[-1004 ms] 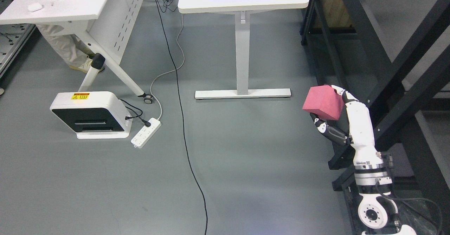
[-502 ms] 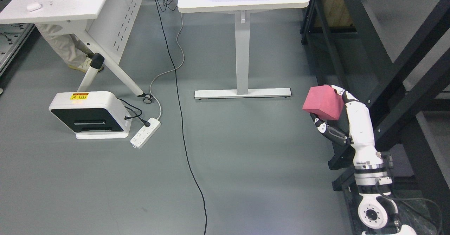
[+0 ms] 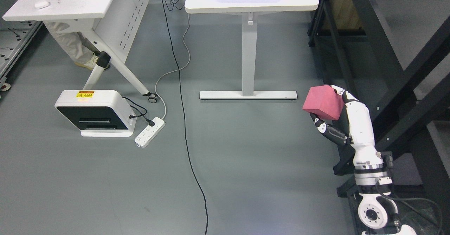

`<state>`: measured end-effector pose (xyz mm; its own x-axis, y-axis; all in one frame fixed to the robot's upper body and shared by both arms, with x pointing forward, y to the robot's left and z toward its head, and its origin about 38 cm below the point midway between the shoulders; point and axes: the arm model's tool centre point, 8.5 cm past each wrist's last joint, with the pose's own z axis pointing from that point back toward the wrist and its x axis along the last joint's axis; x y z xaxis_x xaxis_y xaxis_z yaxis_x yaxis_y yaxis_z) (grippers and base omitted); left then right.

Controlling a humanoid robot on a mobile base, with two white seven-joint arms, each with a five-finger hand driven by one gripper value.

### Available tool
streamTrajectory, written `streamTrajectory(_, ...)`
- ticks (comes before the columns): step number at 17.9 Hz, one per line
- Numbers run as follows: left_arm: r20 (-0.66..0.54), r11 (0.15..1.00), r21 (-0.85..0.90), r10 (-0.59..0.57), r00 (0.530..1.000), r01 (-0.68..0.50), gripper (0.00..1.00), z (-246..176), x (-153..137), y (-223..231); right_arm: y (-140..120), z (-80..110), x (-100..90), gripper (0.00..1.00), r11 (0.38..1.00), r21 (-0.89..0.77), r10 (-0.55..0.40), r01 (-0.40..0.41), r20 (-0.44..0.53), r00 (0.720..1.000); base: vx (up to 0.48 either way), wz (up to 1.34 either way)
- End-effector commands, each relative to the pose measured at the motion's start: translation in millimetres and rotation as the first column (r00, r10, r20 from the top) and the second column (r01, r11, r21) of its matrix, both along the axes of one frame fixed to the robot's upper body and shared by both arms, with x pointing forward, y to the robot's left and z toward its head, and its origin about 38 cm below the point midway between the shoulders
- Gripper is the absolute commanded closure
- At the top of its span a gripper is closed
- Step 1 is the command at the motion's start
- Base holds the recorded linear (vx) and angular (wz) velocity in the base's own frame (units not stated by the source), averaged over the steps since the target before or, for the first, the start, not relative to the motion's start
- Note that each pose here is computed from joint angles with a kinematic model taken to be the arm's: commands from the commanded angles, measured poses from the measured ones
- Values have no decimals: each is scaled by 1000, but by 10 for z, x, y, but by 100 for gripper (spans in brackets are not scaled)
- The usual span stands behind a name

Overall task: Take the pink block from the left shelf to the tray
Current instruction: 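Turn and drive toward the white table holding the block in the right hand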

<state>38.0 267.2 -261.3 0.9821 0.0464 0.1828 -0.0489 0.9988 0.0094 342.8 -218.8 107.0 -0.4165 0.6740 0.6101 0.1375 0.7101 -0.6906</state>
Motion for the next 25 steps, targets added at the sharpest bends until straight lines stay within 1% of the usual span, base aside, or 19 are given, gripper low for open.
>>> streamTrajectory(1, -6, 1000, 17, -1, 1000, 2, 0, 8, -40, 112, -136, 9, 3, 94, 1000, -24, -20, 20, 2, 1000, 40, 132)
streamTrajectory(15, -6, 1000, 17, -1, 1000, 2, 0, 8, -40, 112, -140, 10, 3, 94, 999, -25, -20, 20, 2, 1000, 67, 163)
streamTrajectory(25, -4, 1000, 17, -2, 1000, 2, 0, 9, -30, 112, -139, 15, 7, 94, 999, -25, -20, 20, 4, 1000, 135, -47)
